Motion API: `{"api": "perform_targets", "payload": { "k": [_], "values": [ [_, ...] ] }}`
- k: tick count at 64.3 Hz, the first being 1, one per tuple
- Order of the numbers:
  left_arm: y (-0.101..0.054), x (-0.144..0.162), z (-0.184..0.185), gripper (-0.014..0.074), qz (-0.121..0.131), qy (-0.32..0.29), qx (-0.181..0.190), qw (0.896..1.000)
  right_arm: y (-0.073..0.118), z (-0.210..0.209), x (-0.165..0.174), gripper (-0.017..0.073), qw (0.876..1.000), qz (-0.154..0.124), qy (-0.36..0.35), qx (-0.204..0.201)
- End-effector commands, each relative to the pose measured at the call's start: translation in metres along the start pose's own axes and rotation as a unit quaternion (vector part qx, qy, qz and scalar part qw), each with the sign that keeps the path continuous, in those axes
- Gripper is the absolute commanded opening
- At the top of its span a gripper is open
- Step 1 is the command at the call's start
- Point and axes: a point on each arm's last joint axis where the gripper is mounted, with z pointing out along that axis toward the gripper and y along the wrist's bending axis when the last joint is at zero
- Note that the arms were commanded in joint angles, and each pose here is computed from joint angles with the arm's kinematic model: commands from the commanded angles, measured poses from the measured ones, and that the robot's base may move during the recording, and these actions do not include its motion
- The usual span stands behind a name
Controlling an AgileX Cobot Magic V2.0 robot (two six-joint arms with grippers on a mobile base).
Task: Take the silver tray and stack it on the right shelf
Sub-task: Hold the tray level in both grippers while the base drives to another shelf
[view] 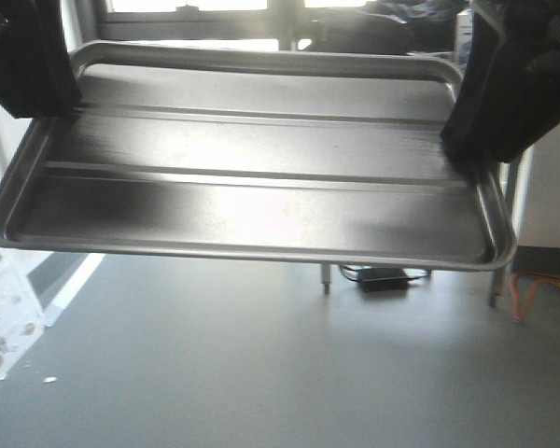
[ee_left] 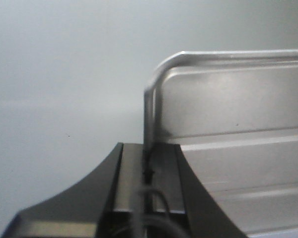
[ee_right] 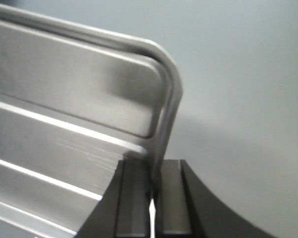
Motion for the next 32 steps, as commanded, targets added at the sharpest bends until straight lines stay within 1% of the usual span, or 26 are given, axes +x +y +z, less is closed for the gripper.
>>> {"api": "perform_targets", "payload": {
  "k": [1, 32],
  "values": [
    [-0.0012, -0.0074, -0.0182, -0.0101, 0.003, -0.044, 0.018, 0.999, 0.0036, -0.0154, -0.0084, 0.0057, 0.999, -0.018, -0.042, -0.015],
    [-0.0012, -0.0074, -0.0182, -0.0101, 0.003, -0.044, 0.018, 0.999, 0.0036, -0.0154, -0.0084, 0.0057, 0.999, -0.018, -0.042, -0.015]
  ]
}}
